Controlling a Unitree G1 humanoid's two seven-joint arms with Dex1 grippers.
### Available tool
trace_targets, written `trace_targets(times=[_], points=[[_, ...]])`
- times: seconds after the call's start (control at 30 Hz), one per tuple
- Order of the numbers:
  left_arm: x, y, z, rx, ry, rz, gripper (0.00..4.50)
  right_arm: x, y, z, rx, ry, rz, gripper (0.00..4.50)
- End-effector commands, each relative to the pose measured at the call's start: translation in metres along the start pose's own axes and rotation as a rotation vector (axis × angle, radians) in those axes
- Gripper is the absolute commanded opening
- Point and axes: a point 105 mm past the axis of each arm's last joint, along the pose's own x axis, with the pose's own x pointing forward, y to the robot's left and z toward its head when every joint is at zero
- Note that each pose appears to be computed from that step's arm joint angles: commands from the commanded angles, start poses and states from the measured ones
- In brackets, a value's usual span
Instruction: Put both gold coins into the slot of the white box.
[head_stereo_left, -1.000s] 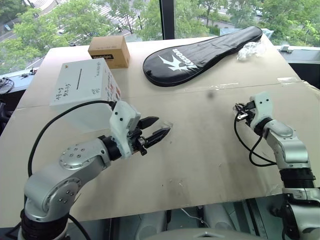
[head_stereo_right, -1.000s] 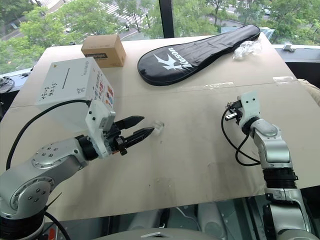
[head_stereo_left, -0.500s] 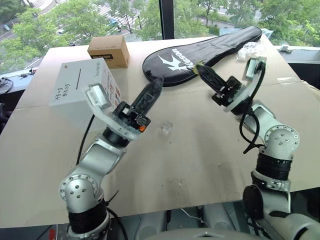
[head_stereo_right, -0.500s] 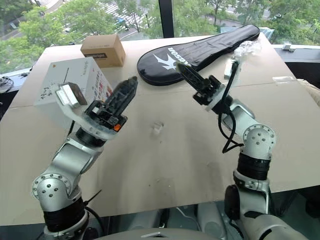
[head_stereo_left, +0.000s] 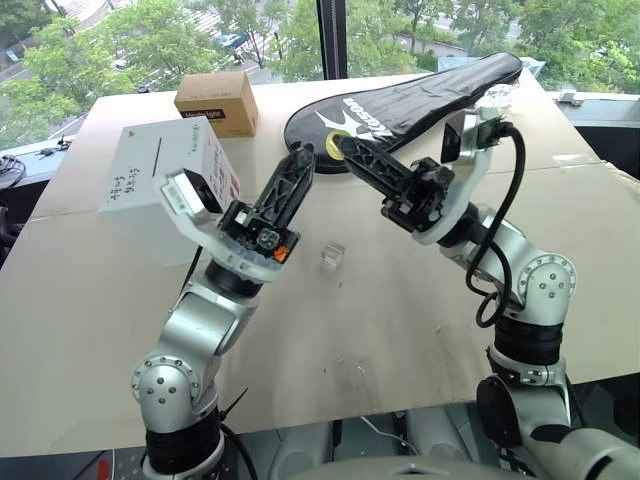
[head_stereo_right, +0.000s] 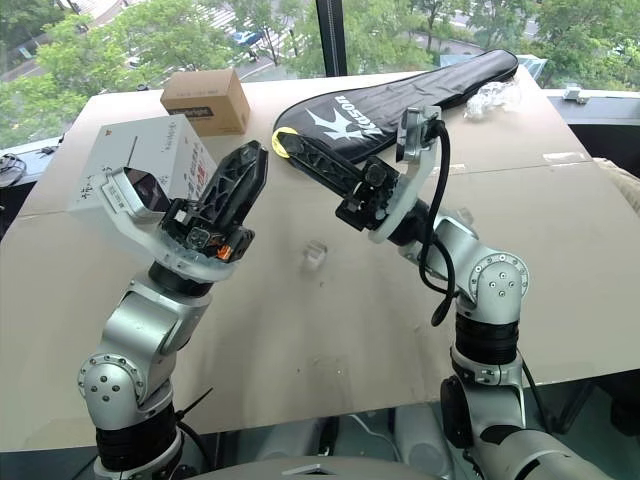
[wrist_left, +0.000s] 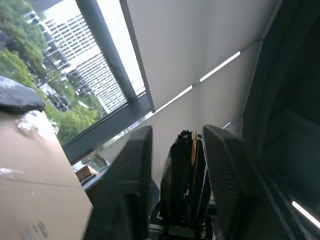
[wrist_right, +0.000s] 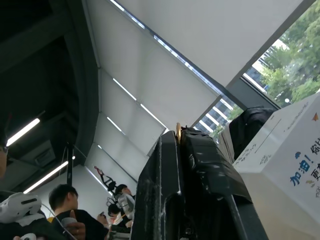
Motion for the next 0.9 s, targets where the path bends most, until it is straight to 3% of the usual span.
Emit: trace_targets(times=[0.03,0.63,0.73,0.9], points=[[0.001,-0.013,-0.003,-0.003,0.021,-0.057,0.85,0.004,0.013,0.003,-0.023,-0.004,0.054,0.0],[0.005,-0.021,-0.01,-0.032,0.056,-0.095,0.85,0.006,0.021,-0.007,-0.02,0.046,0.089,0.0],[0.005,-0.024,-0.012,-0.036,0.07,-0.115,0.04,0.006,0.021,-0.01,-0.015,0.06,0.089,0.0],[0.004,-0.025,-0.012,-0.035,0.073,-0.118,0.04,0.005,0.017,-0.013,-0.025,0.075,0.069,0.0]])
